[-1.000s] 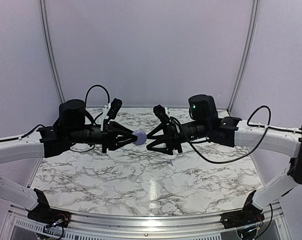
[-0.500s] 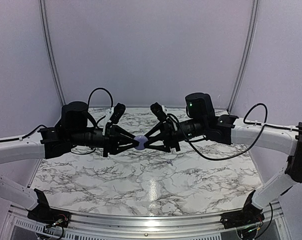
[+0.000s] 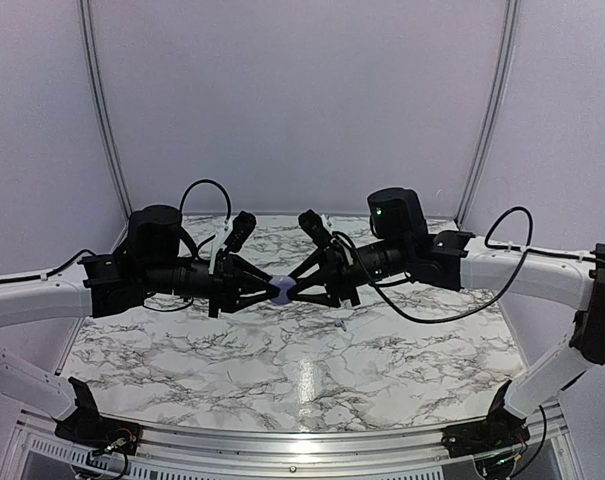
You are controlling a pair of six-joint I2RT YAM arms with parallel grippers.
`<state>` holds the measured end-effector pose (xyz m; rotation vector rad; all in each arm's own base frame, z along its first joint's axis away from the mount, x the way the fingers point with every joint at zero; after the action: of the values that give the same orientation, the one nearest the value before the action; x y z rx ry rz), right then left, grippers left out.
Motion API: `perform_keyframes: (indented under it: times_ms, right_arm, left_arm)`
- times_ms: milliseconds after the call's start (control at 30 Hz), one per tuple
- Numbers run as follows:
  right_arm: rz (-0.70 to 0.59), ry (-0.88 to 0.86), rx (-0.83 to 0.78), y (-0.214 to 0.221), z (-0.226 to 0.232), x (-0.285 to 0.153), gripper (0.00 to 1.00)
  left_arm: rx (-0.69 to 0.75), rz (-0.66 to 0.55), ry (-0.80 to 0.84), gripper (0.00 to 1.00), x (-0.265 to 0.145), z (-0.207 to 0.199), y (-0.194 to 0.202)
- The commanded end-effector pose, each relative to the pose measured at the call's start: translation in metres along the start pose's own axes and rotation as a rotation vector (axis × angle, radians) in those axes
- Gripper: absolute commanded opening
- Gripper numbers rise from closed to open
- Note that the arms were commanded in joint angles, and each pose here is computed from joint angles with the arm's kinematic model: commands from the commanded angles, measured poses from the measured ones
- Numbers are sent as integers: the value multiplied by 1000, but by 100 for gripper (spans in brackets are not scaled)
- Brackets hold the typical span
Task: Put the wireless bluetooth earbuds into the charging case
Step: Pass from the left arm to the right
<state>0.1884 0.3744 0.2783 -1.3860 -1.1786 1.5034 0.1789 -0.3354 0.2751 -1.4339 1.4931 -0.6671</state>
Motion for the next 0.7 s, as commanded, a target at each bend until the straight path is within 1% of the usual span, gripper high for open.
perform_keyframes:
  times_ms: [0, 367, 533, 667]
  right_arm:
    - [-21, -25, -27, -11, 2, 3, 39]
    - [-8, -41, -26, -9, 5, 8, 26]
    - [0, -46, -31, -9, 5, 9, 18]
    - [1, -45, -37, -10, 6, 8, 16]
  left_arm:
    - [23, -25, 8, 6, 1, -5, -12]
    - [31, -37, -1, 6, -2, -6, -13]
    - [30, -40, -2, 6, -4, -6, -12]
    - [33, -43, -2, 6, -5, -7, -13]
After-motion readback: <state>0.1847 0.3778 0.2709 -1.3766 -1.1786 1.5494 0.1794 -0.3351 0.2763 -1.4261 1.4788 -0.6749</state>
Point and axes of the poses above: each gripper's point midway between its finger pads, its own x axis out along the fingers, its own z axis along the line the jaws close on, y = z × x, the point moved 3 cm from there along -x, back along the fingers, and after that the axes turned 12 degrees about -x, right-handed, at the moved point
